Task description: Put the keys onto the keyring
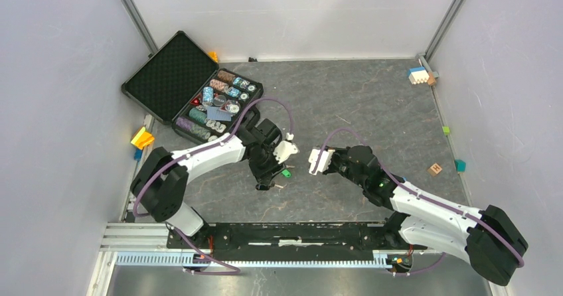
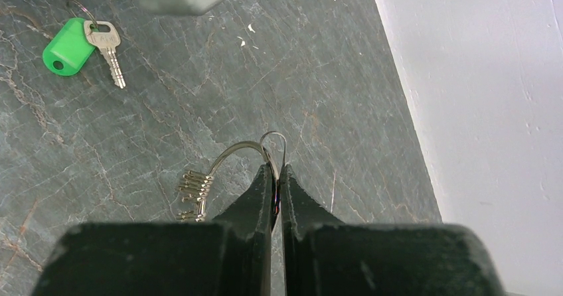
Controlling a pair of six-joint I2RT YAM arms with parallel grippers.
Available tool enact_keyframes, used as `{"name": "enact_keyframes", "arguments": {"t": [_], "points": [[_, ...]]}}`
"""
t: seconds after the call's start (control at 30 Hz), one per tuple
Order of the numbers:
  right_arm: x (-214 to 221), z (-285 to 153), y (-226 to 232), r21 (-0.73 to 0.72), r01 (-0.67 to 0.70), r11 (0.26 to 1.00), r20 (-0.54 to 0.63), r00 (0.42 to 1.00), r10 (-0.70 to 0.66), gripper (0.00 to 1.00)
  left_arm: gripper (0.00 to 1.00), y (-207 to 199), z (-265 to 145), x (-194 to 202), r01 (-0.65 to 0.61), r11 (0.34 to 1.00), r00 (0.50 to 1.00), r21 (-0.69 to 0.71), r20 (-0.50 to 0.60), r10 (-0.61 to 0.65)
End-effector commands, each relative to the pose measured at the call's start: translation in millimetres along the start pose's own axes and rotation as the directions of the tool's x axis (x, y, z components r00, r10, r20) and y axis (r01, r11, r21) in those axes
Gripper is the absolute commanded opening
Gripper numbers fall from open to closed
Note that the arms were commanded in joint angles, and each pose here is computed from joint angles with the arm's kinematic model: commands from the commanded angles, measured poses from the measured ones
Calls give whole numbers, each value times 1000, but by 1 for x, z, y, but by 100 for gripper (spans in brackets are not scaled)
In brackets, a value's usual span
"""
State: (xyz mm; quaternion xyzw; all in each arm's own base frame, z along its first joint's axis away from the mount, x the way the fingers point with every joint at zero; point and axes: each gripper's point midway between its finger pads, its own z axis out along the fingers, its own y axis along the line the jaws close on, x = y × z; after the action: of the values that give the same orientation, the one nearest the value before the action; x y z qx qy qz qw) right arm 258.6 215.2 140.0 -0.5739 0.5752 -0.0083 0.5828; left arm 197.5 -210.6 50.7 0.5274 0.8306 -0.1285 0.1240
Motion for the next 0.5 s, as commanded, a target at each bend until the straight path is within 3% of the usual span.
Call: {"name": "enact_keyframes", "arguments": {"t": [0.0,0.27,0.47], "points": [[-19,1,-22,55,-6,998,49,999,3,0,54,-20,8,11,62,993,996,98,-74,-55],[-15,3,-20,44,-2,999,40,999,0,0,51,-28,21,8,94,987,988,132,-132,-76],[-15,3,-20,43,1,999,39,999,-2,0,47,-30,22,-3,95,984,990,153,-115,-77]]}}
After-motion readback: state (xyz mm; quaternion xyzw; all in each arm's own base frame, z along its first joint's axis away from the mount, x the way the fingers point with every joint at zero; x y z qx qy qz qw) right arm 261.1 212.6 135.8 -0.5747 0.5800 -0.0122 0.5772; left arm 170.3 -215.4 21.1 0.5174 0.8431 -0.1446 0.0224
